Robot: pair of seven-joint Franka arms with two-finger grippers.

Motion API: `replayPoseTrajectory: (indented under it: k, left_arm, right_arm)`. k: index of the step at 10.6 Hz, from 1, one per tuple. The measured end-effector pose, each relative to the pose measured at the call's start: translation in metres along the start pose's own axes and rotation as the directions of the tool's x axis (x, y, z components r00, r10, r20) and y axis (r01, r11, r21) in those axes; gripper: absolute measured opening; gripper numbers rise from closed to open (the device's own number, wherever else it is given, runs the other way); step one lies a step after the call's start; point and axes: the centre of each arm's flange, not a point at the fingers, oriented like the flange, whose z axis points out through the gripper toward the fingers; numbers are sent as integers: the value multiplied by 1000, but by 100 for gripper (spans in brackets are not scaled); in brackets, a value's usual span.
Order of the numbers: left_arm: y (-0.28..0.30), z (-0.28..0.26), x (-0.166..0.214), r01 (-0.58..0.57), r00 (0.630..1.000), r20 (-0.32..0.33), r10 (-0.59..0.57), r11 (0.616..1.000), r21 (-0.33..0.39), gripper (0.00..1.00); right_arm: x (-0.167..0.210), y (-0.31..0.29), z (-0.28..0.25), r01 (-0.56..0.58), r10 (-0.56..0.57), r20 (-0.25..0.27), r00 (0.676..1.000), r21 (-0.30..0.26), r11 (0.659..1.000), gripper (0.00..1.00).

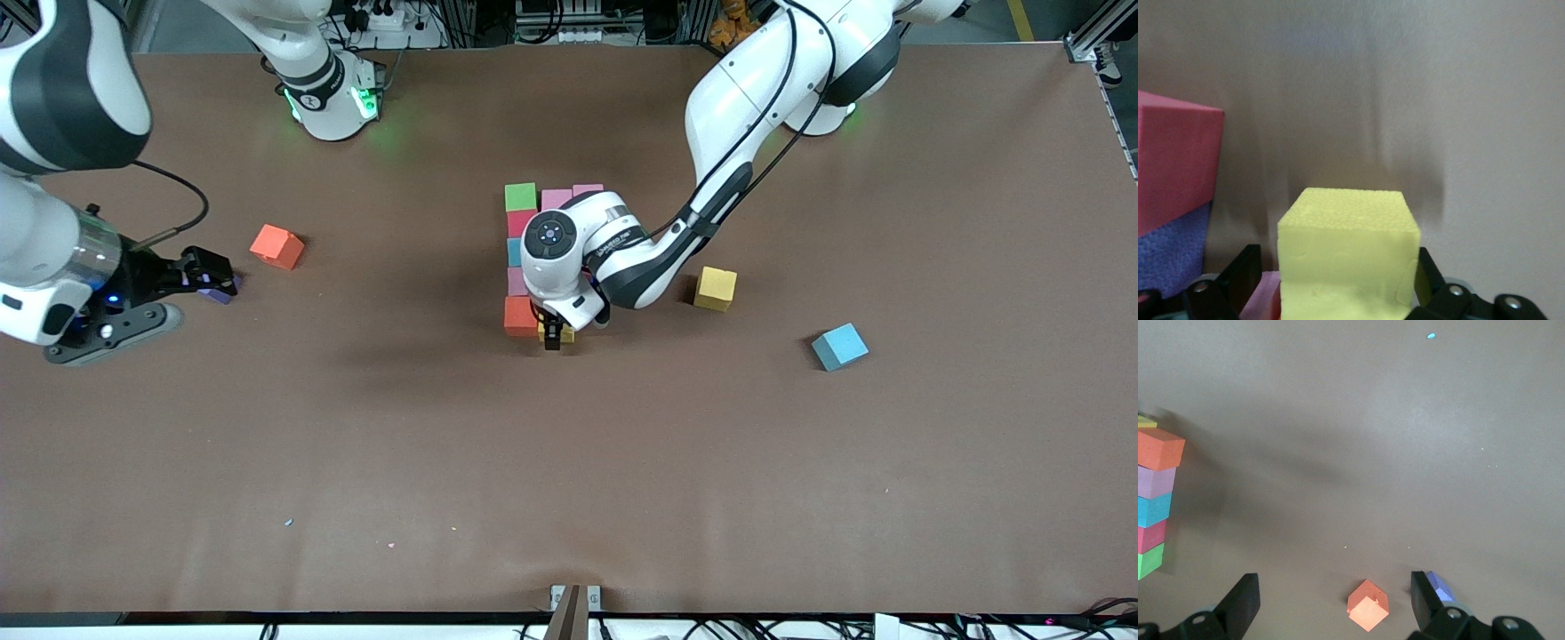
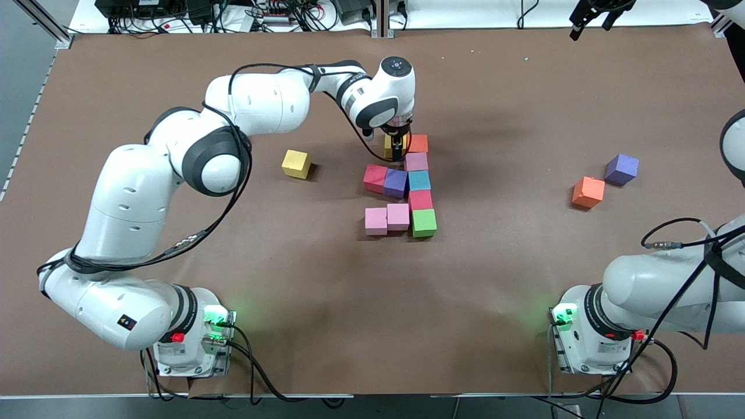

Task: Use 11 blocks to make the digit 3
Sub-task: 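Lower the yellow cube at the column while the right gripper reaches purple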

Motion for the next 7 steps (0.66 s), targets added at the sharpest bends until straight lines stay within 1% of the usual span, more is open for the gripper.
replayPoseTrajectory:
  k: [2,4,5,7]
  left_arm:
    - [7,-31,7,12,999,-47,-11,1000,2,100]
    - [17,-70,19,27,997,-75,-28,1000,-12,100]
    - [24,-85,28,12,996,-87,-12,1000,-12,100]
    - [31,-97,48,-63,993,-100,66,997,32,100]
  right_arm:
    - [1,-5,2,6,-6,15,1000,-2,1000,100]
    - [0,-5,3,5,-5,20,1000,0,1000,100]
    - [0,-7,4,8,-8,24,1000,2,1000,100]
    - [2,-16,4,24,-24,31,999,3,1000,100]
